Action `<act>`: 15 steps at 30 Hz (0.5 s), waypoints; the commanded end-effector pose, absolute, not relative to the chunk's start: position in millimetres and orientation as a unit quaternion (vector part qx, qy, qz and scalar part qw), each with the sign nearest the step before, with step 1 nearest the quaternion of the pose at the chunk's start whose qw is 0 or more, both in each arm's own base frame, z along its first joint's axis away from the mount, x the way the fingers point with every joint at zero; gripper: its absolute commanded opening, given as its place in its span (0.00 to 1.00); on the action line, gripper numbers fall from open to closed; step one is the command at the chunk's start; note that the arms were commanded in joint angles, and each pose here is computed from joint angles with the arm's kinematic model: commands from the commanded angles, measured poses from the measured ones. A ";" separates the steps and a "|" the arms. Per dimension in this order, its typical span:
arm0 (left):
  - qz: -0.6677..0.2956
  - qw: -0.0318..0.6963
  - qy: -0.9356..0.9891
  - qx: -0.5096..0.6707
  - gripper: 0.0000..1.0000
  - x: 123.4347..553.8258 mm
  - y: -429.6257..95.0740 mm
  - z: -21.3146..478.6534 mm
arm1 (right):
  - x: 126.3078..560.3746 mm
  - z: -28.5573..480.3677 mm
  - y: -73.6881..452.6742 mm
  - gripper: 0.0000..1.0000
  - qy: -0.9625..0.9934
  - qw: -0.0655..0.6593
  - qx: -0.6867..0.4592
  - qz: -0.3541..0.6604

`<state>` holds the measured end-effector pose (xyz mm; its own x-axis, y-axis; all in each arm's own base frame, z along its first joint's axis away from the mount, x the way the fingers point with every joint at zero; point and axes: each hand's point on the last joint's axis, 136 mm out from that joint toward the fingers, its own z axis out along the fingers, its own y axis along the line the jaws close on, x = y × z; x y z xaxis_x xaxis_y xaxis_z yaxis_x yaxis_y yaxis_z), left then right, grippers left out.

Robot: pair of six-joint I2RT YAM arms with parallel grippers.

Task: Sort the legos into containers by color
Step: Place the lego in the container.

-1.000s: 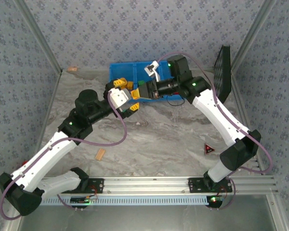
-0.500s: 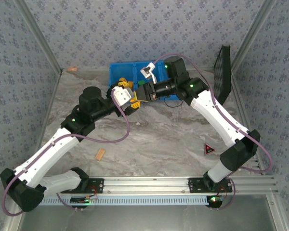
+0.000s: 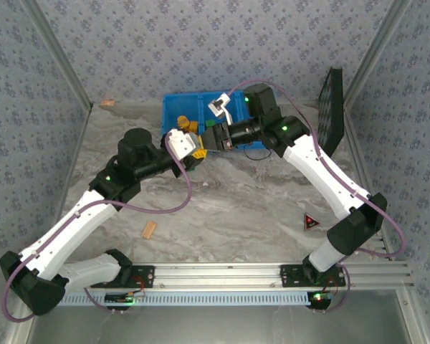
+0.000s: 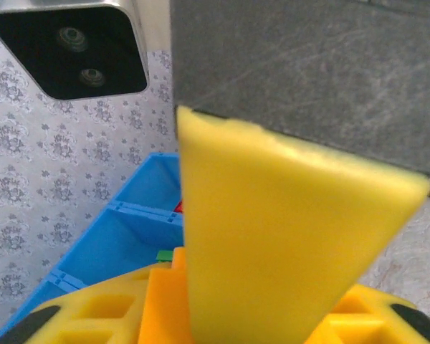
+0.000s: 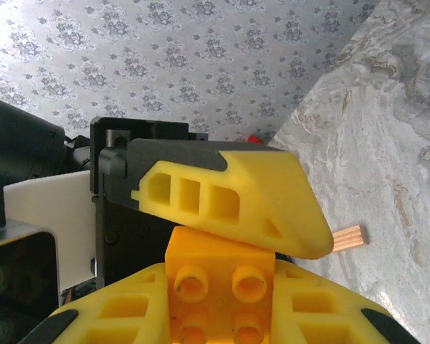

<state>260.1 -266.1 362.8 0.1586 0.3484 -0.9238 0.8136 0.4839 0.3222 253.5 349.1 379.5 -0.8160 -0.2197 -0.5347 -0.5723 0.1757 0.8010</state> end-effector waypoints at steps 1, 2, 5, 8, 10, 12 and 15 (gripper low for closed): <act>-0.202 0.644 0.594 0.438 0.33 263.0 -261.3 408.3 | 242.0 367.7 346.1 0.28 0.761 0.128 -0.264 0.578; -0.202 0.644 0.597 0.433 0.31 264.6 -260.0 408.6 | 242.9 365.8 345.7 0.28 0.763 0.129 -0.263 0.576; -0.203 0.646 0.605 0.418 0.27 270.1 -255.7 407.7 | 246.1 357.2 343.3 0.28 0.770 0.126 -0.257 0.570; -0.208 0.651 0.609 0.403 0.25 273.7 -250.9 409.5 | 249.1 351.0 340.7 0.33 0.775 0.124 -0.250 0.566; -0.207 0.650 0.613 0.399 0.23 276.2 -248.4 408.5 | 253.0 347.0 335.1 0.44 0.781 0.124 -0.243 0.562; -0.203 0.650 0.618 0.393 0.23 279.8 -245.9 407.1 | 258.9 345.1 326.8 0.54 0.786 0.132 -0.233 0.557; -0.199 0.645 0.631 0.382 0.22 287.9 -241.0 402.4 | 267.5 347.3 312.7 0.65 0.789 0.149 -0.220 0.555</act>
